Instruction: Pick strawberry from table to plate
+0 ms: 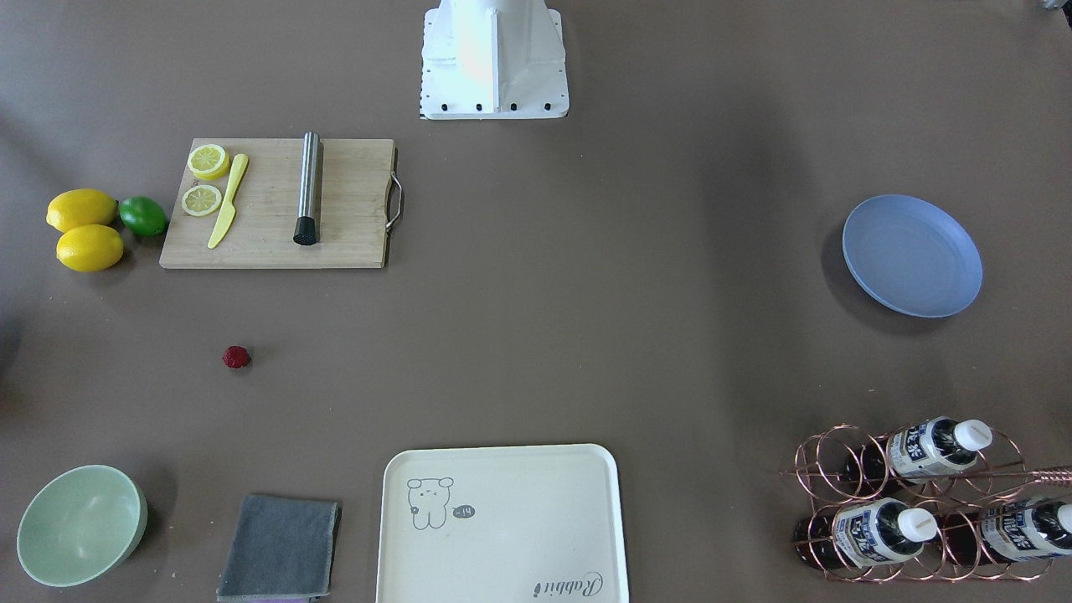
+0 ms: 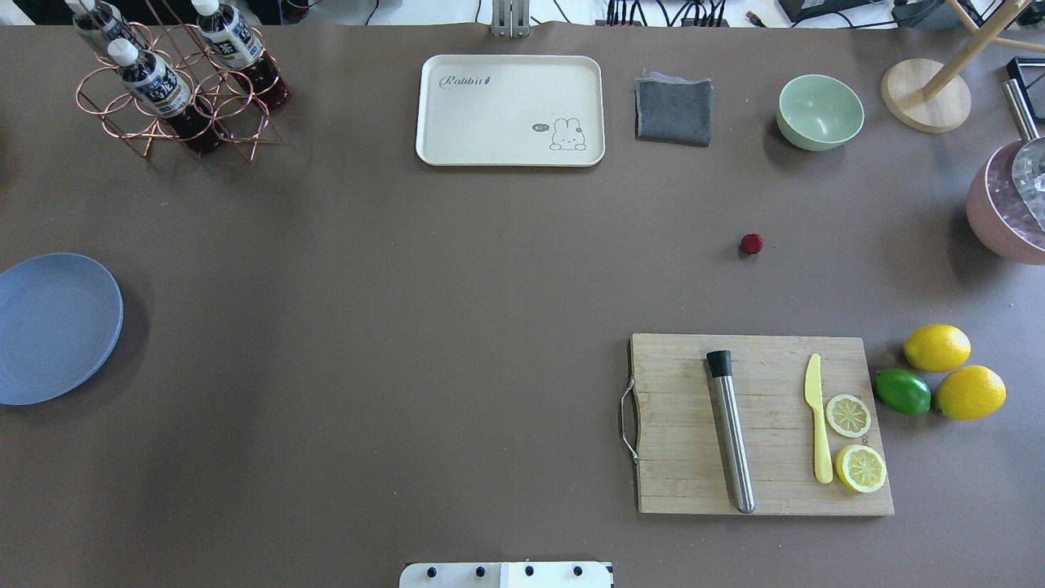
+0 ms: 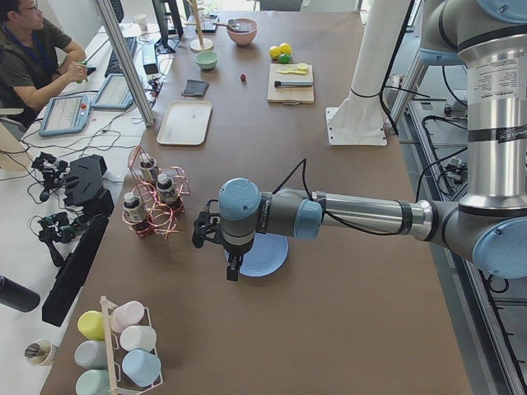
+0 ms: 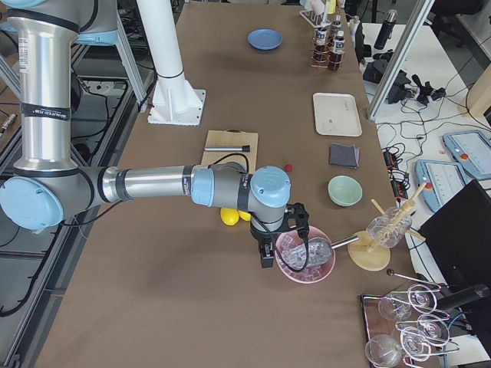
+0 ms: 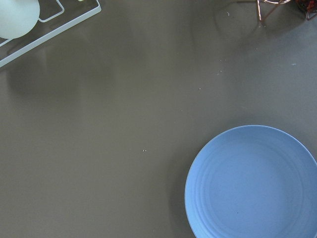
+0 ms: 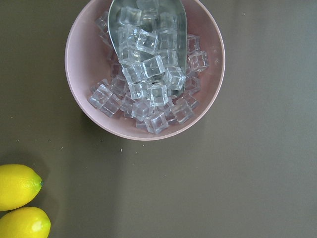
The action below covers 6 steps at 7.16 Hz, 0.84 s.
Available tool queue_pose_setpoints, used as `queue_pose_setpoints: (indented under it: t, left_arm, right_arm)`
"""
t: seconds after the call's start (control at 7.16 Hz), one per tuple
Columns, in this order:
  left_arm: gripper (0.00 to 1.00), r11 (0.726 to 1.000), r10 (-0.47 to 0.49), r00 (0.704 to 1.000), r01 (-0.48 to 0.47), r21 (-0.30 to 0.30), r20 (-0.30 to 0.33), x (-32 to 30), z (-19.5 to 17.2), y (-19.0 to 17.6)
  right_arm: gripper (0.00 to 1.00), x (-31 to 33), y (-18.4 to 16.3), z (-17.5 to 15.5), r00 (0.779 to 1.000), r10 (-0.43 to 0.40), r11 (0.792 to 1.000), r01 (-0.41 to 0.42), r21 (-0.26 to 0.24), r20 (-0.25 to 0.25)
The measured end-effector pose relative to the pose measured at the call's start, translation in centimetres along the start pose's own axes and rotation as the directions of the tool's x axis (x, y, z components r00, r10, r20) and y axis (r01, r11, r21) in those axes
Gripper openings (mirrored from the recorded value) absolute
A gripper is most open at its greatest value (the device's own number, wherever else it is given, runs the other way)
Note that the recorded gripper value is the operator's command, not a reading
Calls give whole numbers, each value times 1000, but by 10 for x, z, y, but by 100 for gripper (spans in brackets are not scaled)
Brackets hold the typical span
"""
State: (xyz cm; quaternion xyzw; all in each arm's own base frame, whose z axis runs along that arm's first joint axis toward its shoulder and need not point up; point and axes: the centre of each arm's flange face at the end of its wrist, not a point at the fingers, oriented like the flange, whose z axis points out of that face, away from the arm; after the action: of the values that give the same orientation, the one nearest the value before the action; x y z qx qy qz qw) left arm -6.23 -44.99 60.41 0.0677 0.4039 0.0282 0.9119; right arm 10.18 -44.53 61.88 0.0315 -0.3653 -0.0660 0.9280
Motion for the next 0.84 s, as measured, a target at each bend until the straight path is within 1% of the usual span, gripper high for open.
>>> queue_pose_setpoints:
  t: [0.42, 0.84]
  left_arm:
    - [98, 1000, 16, 1000, -16, -26, 1, 7, 13, -1]
    - [97, 998, 2, 1000, -2, -61, -3, -1, 30, 1]
  right_arm:
    - [100, 0, 3, 4, 1000, 4, 1000, -3, -7, 4]
    - [100, -1, 4, 7, 1000, 2, 1000, -2, -14, 8]
